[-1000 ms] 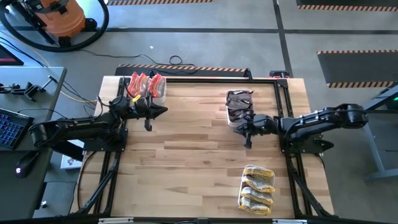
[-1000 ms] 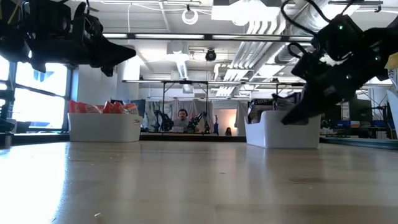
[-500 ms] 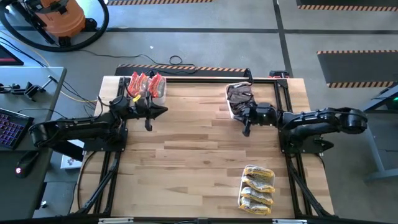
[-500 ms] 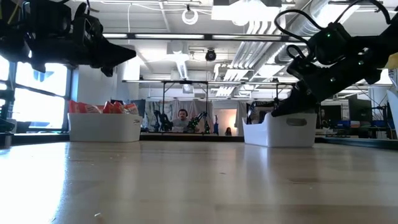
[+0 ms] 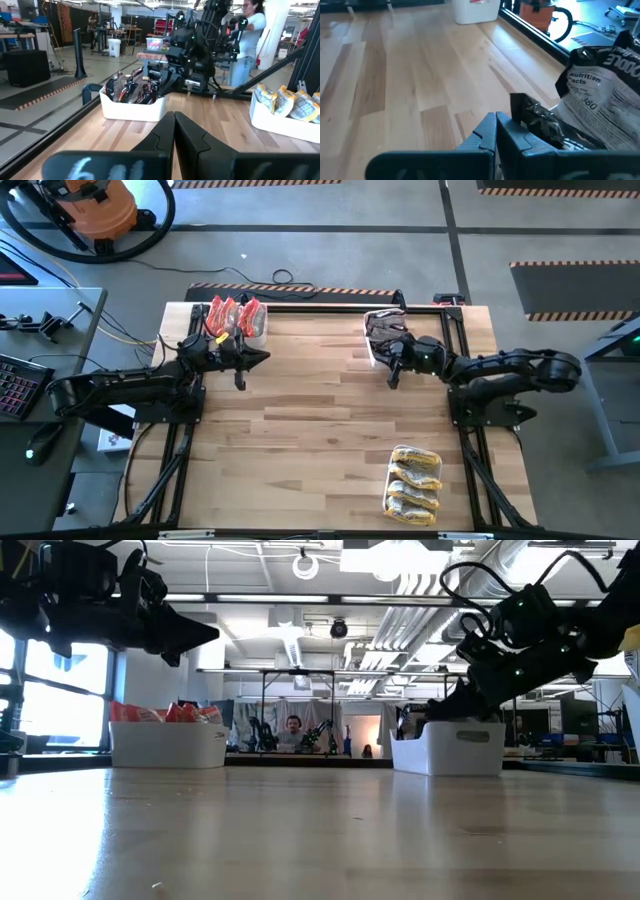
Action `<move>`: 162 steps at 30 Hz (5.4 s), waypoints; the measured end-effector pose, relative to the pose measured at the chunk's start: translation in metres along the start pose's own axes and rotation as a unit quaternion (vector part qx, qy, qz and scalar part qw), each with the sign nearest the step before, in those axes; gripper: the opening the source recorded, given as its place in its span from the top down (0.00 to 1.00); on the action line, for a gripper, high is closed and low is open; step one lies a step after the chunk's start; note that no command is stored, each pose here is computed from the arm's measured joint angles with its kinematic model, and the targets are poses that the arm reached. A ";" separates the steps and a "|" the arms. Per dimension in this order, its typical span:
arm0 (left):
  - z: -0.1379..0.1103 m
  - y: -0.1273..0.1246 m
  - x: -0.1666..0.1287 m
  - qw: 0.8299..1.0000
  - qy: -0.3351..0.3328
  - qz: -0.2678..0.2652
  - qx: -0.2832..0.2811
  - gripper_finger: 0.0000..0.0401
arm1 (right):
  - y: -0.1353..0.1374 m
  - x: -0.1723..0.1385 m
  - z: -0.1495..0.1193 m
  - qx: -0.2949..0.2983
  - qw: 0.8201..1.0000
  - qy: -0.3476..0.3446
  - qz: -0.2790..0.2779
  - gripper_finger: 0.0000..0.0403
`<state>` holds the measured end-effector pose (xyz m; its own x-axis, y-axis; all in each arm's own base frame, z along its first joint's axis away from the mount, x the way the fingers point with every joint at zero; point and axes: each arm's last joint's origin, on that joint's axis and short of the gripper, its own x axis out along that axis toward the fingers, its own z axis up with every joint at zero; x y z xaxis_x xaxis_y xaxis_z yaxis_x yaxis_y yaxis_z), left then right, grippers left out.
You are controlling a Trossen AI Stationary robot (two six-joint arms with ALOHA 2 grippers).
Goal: Sort Maruchan noodles
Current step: Adjust the top right white bin, then return to Home Position
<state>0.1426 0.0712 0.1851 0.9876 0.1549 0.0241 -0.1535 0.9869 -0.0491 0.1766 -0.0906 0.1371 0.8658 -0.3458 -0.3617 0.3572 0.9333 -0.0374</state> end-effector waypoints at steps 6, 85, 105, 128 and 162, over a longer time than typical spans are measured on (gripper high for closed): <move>0.000 0.000 0.000 1.000 -0.001 0.000 -0.003 0.99 | -0.002 0.005 0.003 -0.007 0.999 -0.040 0.025 1.00; -0.003 -0.018 -0.046 0.999 -0.048 -0.008 0.007 0.99 | 0.024 -0.104 0.007 -0.040 0.959 -0.246 0.136 1.00; -0.010 -0.021 -0.060 0.999 -0.031 0.041 0.002 0.99 | 0.013 -0.107 -0.003 0.009 0.976 -0.217 0.013 1.00; -0.013 -0.018 -0.059 0.997 -0.014 0.069 0.008 0.99 | 0.012 -0.105 -0.006 0.015 0.979 -0.201 -0.004 1.00; -0.013 -0.018 -0.059 0.997 -0.014 0.069 0.008 0.99 | 0.012 -0.105 -0.006 0.014 0.979 -0.201 -0.003 1.00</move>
<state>0.0871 0.0432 0.1714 0.9559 0.2901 0.0461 -0.2885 0.9567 -0.0379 0.0875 -0.0425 0.1691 0.9294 -0.3674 0.0351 0.3680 0.9298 -0.0112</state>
